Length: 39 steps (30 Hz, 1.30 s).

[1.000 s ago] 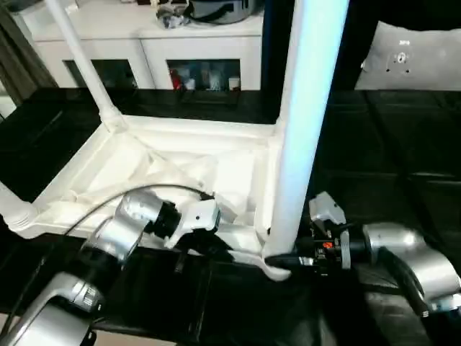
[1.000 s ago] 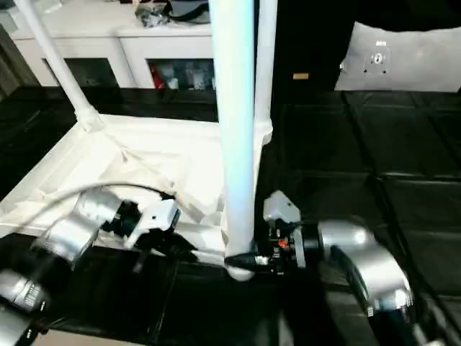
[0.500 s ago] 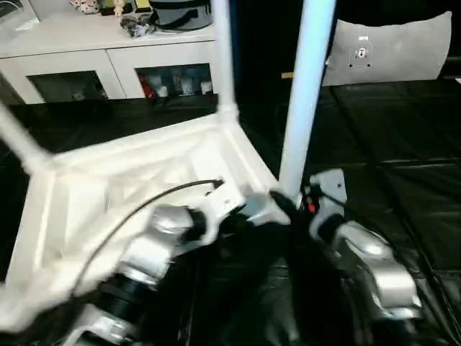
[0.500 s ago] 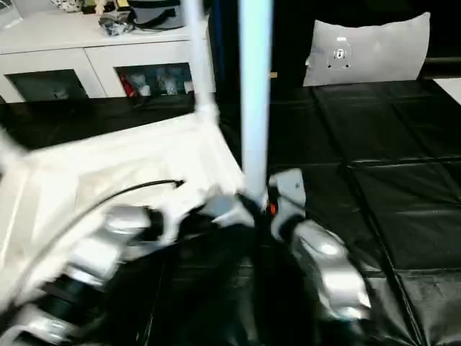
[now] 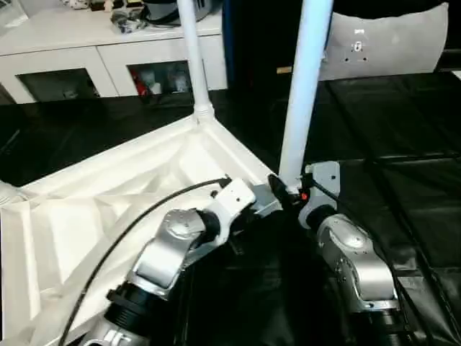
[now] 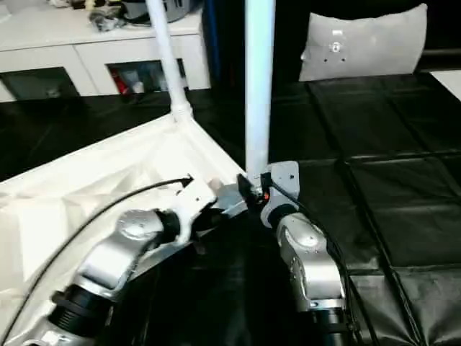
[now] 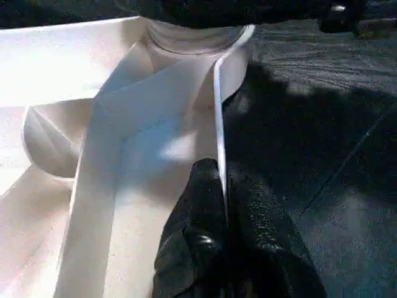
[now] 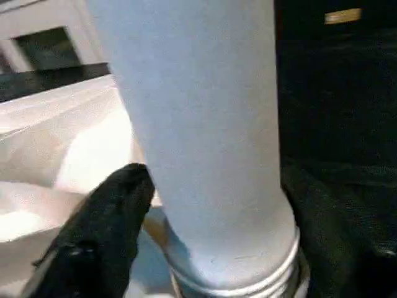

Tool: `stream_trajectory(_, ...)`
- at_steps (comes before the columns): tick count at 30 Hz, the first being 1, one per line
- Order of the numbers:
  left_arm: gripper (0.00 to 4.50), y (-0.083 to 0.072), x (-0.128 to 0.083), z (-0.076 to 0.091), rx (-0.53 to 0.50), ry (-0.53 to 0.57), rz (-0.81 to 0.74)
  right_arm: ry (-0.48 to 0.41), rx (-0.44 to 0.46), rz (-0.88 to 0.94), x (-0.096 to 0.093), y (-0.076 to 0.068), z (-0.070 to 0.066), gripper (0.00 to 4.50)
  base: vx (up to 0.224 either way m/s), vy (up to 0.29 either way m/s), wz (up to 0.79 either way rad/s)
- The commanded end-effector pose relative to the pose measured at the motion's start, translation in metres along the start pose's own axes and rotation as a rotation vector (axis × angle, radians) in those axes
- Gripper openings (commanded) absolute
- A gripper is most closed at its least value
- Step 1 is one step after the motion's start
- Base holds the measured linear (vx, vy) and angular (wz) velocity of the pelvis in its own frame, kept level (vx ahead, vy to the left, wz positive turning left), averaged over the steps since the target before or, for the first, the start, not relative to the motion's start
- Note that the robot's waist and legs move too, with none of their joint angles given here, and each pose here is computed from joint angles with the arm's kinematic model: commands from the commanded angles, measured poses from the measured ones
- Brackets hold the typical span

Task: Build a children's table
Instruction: Rotate leg to tighten

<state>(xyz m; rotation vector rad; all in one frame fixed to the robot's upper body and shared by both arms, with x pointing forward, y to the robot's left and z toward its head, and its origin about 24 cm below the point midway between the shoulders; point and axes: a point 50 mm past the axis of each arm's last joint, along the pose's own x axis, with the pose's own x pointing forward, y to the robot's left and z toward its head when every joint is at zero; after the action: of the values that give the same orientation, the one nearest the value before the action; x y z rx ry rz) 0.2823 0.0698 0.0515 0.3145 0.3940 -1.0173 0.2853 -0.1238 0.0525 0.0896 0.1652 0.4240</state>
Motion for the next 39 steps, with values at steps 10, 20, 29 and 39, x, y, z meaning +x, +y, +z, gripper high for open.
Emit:
stream_trajectory(10, 0.00, 0.031, -0.029, -0.001, 0.262, 0.012, -0.307, 0.054, -0.237, 0.417, -0.031, -0.020, 0.009, 4.45, 0.000, 0.000, 0.00)
stream_trajectory(20, 0.00, 0.035, -0.039, -0.015, 0.294, 0.069, -0.595, 0.214, -0.331, 0.859, -0.048, -0.017, 0.011, 4.45, 0.000, 0.000, 0.00)
stream_trajectory(29, 0.00, 0.037, -0.039, -0.016, 0.347, 0.105, -0.684, 0.285, -0.302, 0.980, -0.045, -0.011, 0.009, 3.86, 0.000, 0.000, 0.00)
stream_trajectory(39, 0.00, 0.035, -0.038, -0.020, 0.346, 0.101, -0.721, 0.314, -0.258, 1.031, -0.045, -0.008, 0.009, 2.98, 0.000, 0.000, 0.00)
